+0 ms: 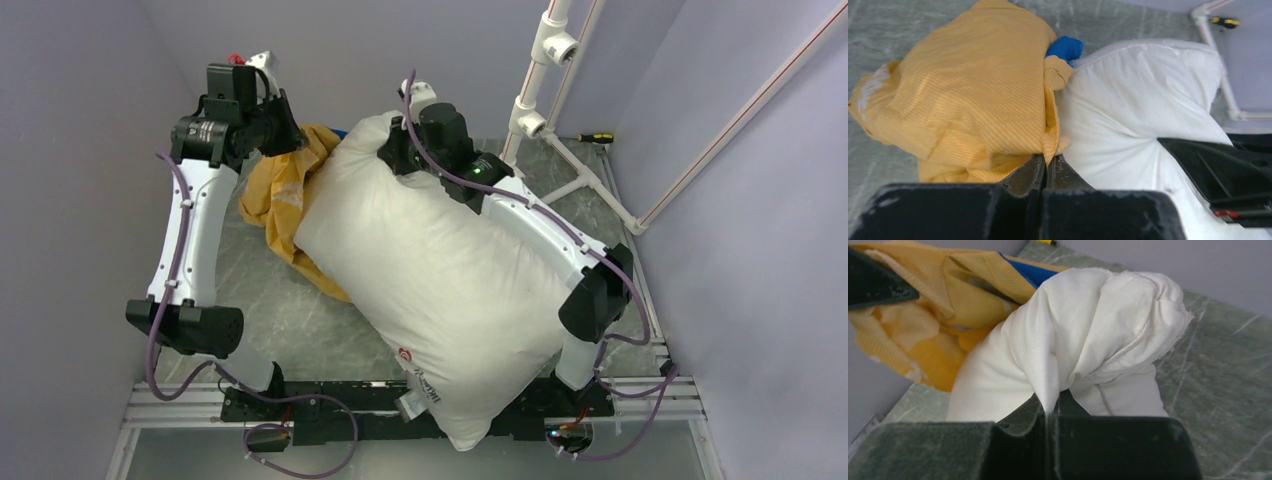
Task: Put the pillow into the pillowcase
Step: Stuff the pillow into the pillowcase.
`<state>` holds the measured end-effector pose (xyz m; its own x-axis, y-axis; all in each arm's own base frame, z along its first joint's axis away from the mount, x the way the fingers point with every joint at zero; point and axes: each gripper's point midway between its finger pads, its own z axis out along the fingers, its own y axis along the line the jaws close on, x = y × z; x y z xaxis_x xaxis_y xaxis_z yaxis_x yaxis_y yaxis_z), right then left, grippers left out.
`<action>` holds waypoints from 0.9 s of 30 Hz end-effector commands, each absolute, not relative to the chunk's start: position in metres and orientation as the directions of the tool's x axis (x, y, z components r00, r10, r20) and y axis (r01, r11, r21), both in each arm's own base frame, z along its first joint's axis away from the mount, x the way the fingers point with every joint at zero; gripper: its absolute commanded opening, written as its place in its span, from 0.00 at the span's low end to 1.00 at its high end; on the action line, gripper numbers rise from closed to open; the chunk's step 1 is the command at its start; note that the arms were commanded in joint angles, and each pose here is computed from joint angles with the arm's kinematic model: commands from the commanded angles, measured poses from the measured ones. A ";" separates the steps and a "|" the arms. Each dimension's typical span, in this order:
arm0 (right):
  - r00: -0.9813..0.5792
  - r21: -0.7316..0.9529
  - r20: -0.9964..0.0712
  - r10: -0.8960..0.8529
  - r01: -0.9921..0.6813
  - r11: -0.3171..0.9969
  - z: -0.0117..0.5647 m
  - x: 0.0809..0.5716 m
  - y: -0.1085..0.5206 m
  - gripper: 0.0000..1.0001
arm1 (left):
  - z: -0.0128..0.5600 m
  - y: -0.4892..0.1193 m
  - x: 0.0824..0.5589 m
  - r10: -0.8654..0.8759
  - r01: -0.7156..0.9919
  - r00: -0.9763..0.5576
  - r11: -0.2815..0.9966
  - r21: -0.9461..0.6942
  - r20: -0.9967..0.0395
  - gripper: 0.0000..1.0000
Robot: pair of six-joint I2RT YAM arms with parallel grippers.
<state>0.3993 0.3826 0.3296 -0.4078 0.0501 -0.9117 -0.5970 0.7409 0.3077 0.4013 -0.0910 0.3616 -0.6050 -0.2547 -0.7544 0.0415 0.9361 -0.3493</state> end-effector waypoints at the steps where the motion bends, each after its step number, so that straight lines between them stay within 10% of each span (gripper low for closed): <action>1: 0.059 0.272 -0.920 0.387 -0.616 0.740 0.527 0.379 0.337 0.00 | 0.407 -0.115 0.374 -0.357 0.116 -0.566 0.858 -0.501 -0.743 0.00; 27: 0.376 0.207 -0.748 0.546 -0.650 0.731 0.620 0.290 0.293 0.00 | 0.472 -0.138 0.367 -0.562 0.144 -0.500 0.696 -0.704 -0.659 0.00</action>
<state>0.3288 0.3488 0.4647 0.0720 0.1642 -0.9838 -0.6185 0.7811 0.0851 0.3723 -0.1119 0.4224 -0.5260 -0.5033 -0.6856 0.0027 0.8051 -0.5931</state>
